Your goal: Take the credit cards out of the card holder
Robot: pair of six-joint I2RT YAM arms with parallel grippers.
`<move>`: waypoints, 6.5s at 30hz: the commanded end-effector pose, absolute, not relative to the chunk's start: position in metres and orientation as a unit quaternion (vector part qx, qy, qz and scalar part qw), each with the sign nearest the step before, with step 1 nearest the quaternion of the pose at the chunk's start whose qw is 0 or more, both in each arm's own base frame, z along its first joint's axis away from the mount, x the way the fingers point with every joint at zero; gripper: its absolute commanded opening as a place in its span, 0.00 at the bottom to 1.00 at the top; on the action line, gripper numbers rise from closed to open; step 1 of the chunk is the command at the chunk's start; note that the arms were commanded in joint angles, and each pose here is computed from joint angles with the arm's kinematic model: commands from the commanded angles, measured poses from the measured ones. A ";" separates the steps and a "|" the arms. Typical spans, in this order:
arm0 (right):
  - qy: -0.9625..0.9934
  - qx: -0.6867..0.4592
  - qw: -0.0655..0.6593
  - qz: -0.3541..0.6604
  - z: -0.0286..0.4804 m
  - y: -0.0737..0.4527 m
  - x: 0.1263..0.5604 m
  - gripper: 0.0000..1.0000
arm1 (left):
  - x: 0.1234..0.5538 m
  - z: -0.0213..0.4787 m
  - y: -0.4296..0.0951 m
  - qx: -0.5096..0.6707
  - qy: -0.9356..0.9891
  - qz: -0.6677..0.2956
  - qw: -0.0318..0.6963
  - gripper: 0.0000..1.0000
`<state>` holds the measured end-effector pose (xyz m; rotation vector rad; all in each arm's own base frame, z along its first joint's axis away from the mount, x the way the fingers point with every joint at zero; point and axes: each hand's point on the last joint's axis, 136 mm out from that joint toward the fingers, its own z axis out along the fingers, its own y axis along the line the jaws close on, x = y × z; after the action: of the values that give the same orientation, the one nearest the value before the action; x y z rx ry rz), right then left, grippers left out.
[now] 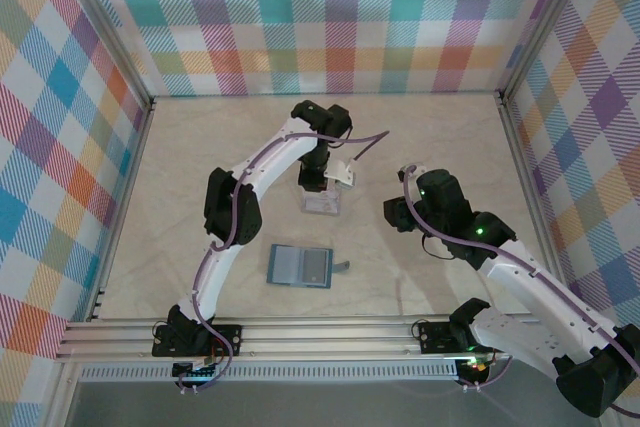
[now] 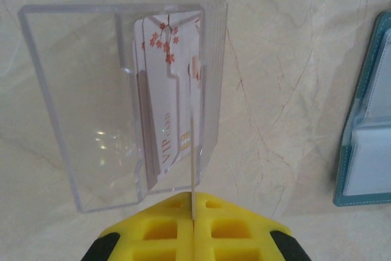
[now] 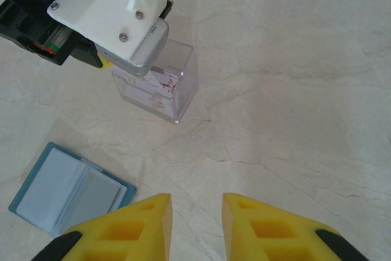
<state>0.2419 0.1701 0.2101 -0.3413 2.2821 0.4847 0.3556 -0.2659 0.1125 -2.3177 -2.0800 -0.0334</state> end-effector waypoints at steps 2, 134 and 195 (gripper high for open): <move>0.892 -0.126 0.386 0.201 0.213 0.173 0.245 0.29 | 0.361 0.119 -0.265 -0.756 -0.654 -0.032 0.003 0.00; 0.957 0.011 -0.019 0.289 0.026 0.259 0.157 0.15 | 0.177 0.021 -0.230 -0.097 -0.993 -0.049 -0.045 0.42; 0.940 -0.008 -0.011 0.341 0.080 0.292 0.167 0.33 | 0.193 0.080 -0.290 -0.114 -0.982 0.133 -0.069 0.31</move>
<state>0.1735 0.2777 0.0837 -0.0604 2.9504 0.9758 0.1919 -0.2679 0.0817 -0.3690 -3.2857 0.2990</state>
